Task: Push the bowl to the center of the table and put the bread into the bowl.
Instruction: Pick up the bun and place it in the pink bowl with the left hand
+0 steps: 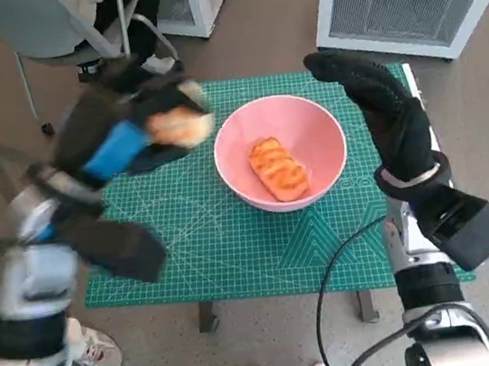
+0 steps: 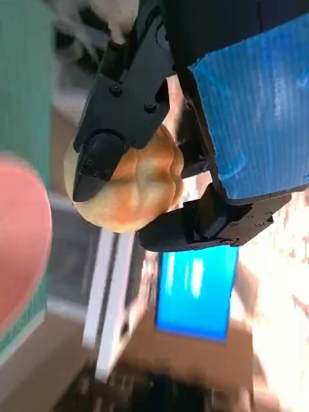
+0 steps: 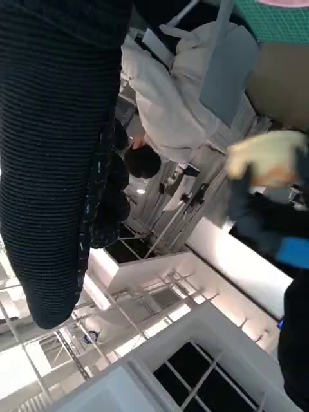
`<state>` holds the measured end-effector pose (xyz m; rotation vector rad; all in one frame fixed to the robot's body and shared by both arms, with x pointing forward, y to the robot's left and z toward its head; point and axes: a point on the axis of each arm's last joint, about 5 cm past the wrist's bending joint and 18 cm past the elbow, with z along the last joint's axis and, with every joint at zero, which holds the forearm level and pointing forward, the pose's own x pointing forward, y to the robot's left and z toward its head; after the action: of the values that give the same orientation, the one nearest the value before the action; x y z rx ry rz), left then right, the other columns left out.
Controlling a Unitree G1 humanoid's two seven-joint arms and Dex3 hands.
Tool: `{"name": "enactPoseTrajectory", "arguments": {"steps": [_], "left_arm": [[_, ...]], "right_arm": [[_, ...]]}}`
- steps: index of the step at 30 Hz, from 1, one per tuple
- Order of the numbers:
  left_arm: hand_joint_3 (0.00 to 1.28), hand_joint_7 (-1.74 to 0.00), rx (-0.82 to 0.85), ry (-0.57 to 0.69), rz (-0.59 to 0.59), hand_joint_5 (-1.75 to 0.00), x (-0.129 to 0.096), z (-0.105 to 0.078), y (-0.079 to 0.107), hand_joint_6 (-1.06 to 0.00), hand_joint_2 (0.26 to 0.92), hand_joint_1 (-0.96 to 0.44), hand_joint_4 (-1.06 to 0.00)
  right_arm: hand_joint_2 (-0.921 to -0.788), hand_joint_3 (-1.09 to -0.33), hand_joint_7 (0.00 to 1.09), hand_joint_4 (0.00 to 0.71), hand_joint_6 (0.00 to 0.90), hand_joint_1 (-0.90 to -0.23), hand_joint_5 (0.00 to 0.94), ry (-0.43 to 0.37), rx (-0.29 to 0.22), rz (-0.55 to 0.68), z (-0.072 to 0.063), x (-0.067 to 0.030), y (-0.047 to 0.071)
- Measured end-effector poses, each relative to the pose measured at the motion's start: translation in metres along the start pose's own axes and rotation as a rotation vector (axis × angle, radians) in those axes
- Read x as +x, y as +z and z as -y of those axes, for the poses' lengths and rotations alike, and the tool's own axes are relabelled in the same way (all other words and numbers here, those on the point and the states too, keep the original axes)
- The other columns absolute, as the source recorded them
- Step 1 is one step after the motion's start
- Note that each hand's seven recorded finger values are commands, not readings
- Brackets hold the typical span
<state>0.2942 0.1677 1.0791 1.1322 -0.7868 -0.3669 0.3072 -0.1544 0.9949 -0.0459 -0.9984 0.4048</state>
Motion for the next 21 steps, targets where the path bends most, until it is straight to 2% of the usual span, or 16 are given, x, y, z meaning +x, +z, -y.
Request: {"name": "enactPoseTrajectory", "arguments": {"steps": [5,8,9,10,11,12,13,14,16,17,21], "left_arm": [[0.12,-1.24,-0.037,-0.050,0.056,-1.22,0.026,0.011,0.002,-0.63,0.921,0.00,-0.57],[0.16,-1.29,-0.061,-0.102,0.060,-1.25,0.039,0.022,0.000,-0.56,0.921,0.00,-0.55],[0.23,-1.38,-0.069,-0.120,0.054,-1.32,0.042,0.025,-0.001,-0.50,0.921,0.00,-0.46],[0.25,-1.41,-0.079,-0.139,0.048,-1.34,0.046,0.029,-0.002,-0.47,0.921,0.00,-0.43],[0.30,-1.47,-0.090,-0.162,0.037,-1.25,0.049,0.034,-0.003,-0.42,0.921,-0.07,-0.33],[0.34,-1.53,-0.103,-0.189,0.023,-1.01,0.051,0.038,-0.004,-0.38,0.921,-0.17,-0.27],[0.33,-1.28,-0.114,-0.219,0.009,-0.78,0.053,0.042,-0.005,-0.26,0.884,-0.16,-0.20],[0.30,-1.16,-0.124,-0.250,-0.006,-0.67,0.054,0.046,-0.006,-0.23,0.880,-0.16,-0.19],[0.19,-0.82,-0.144,-0.313,-0.041,-0.30,0.056,0.053,-0.008,-0.13,0.884,-0.17,-0.14],[0.15,-0.73,-0.152,-0.349,-0.060,-0.20,0.056,0.056,-0.009,-0.09,0.885,-0.18,-0.13],[0.09,-0.58,-0.176,-0.460,-0.133,-0.06,0.055,0.063,-0.012,-0.02,0.886,-0.21,-0.09]], "right_arm": [[-0.921,-0.806,0.71,0.246,-0.001,-0.553,0.168,-0.002,-0.003,0.001,0.001,-0.0002,0.000],[-0.921,-0.805,0.71,0.245,-0.001,-0.550,0.171,-0.005,-0.006,0.003,0.002,-0.0002,0.001],[-0.921,-0.803,0.71,0.245,-0.001,-0.550,0.173,-0.006,-0.006,0.003,0.002,-0.0003,0.001],[-0.921,-0.802,0.71,0.245,-0.001,-0.550,0.174,-0.007,-0.007,0.003,0.002,-0.0005,0.001],[-0.921,-0.800,0.70,0.245,-0.001,-0.551,0.175,-0.008,-0.007,0.003,0.003,-0.0007,0.001],[-0.921,-0.799,0.69,0.244,-0.001,-0.552,0.177,-0.010,-0.008,0.003,0.003,-0.0009,0.001],[-0.921,-0.796,0.68,0.244,-0.001,-0.556,0.179,-0.010,-0.008,0.003,0.003,-0.0012,0.001],[-0.921,-0.794,0.68,0.243,-0.001,-0.557,0.180,-0.011,-0.009,0.004,0.003,-0.0014,0.001],[-0.921,-0.789,0.67,0.243,-0.001,-0.565,0.183,-0.013,-0.011,0.005,0.004,-0.0021,0.001],[-0.921,-0.788,0.66,0.243,-0.001,-0.566,0.184,-0.014,-0.012,0.006,0.004,-0.0023,0.002],[-0.921,-0.785,0.66,0.240,-0.001,-0.567,0.185,-0.016,-0.018,0.010,0.005,-0.0026,0.002]]}}
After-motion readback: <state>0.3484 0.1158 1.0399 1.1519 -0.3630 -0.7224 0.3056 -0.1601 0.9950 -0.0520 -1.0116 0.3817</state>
